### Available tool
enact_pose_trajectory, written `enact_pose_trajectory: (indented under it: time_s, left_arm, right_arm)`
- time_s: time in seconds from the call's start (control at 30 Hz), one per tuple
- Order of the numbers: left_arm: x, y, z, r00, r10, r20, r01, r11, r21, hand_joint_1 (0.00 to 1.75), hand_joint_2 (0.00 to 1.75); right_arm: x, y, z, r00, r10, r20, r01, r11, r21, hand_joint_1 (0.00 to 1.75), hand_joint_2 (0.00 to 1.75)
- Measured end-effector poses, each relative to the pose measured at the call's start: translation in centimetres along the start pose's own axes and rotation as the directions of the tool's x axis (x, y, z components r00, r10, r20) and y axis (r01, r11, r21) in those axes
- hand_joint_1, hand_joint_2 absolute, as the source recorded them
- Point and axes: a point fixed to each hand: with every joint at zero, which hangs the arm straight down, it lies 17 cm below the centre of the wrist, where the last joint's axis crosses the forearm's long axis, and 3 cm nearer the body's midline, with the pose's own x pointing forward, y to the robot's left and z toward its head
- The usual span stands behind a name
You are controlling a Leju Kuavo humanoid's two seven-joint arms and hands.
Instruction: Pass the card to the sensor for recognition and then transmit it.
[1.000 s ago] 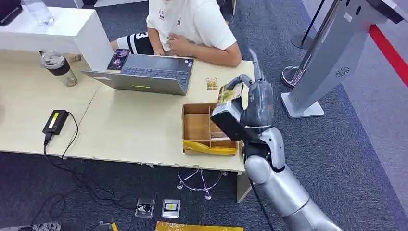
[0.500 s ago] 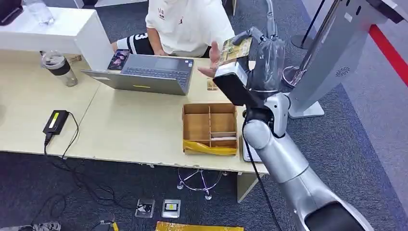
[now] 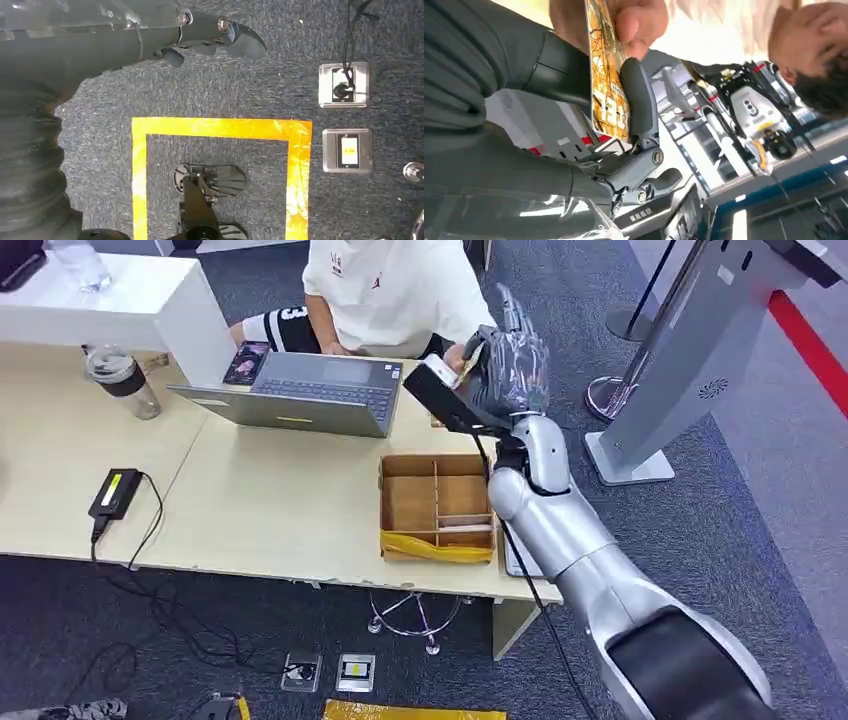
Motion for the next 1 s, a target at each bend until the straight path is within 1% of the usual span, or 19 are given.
enact_pose_trajectory:
  time_s: [0.03, 0.27, 0.37, 0.53, 0.7, 0.77, 0.83, 0.9, 1.0]
  left_arm:
    - [0.1, 0.0, 0.0, 1.000, -0.005, 0.001, 0.005, 1.000, -0.002, 0.00, 1.75]
    - [0.2, -0.2, 0.0, 1.000, -0.022, -0.001, 0.022, 1.000, -0.012, 0.00, 1.75]
    - [0.1, -0.2, 0.0, 1.000, -0.024, -0.003, 0.024, 1.000, -0.013, 0.00, 1.75]
    - [-0.8, 0.4, 0.1, 1.000, -0.015, -0.002, 0.015, 1.000, 0.022, 0.00, 1.75]
    - [-1.7, 0.4, 0.3, 1.000, 0.003, -0.020, -0.003, 1.000, 0.030, 0.00, 1.75]
    - [-2.0, 0.3, 0.3, 1.000, 0.013, -0.028, -0.013, 1.000, 0.026, 0.00, 1.75]
    - [-2.3, 0.3, 0.3, 0.999, 0.028, -0.044, -0.027, 0.999, 0.017, 0.00, 1.75]
    - [-2.8, 0.6, 0.3, 0.997, 0.042, -0.065, -0.041, 0.999, 0.019, 0.00, 1.75]
    - [-3.5, 0.9, 0.3, 0.994, 0.061, -0.094, -0.059, 0.998, 0.028, 0.00, 1.75]
  right_arm:
    - [-0.1, 0.4, 0.1, 1.000, 0.008, -0.005, -0.007, 1.000, 0.012, 0.00, 1.75]
    - [-0.7, 2.3, 0.9, 0.998, 0.058, -0.017, -0.056, 0.996, 0.067, 0.00, 1.75]
    - [-1.6, 2.2, 1.2, 0.997, 0.074, -0.030, -0.072, 0.996, 0.054, 0.00, 1.75]
    - [-5.6, 1.1, 1.9, 0.993, 0.095, -0.069, -0.094, 0.995, 0.021, 0.00, 1.75]
    - [-11.7, 0.7, 3.9, 0.980, 0.126, -0.153, -0.124, 0.992, 0.027, 0.00, 1.75]
    - [-15.2, 0.8, 5.7, 0.967, 0.123, -0.222, -0.116, 0.992, 0.046, 0.00, 1.75]
    - [-18.9, 1.3, 8.2, 0.949, 0.116, -0.294, -0.099, 0.992, 0.073, 0.00, 1.75]
    - [-23.5, 1.5, 11.7, 0.916, 0.134, -0.377, -0.099, 0.989, 0.112, 0.00, 1.75]
    - [-29.0, 2.5, 17.4, 0.861, 0.176, -0.477, -0.089, 0.976, 0.200, 0.00, 1.75]
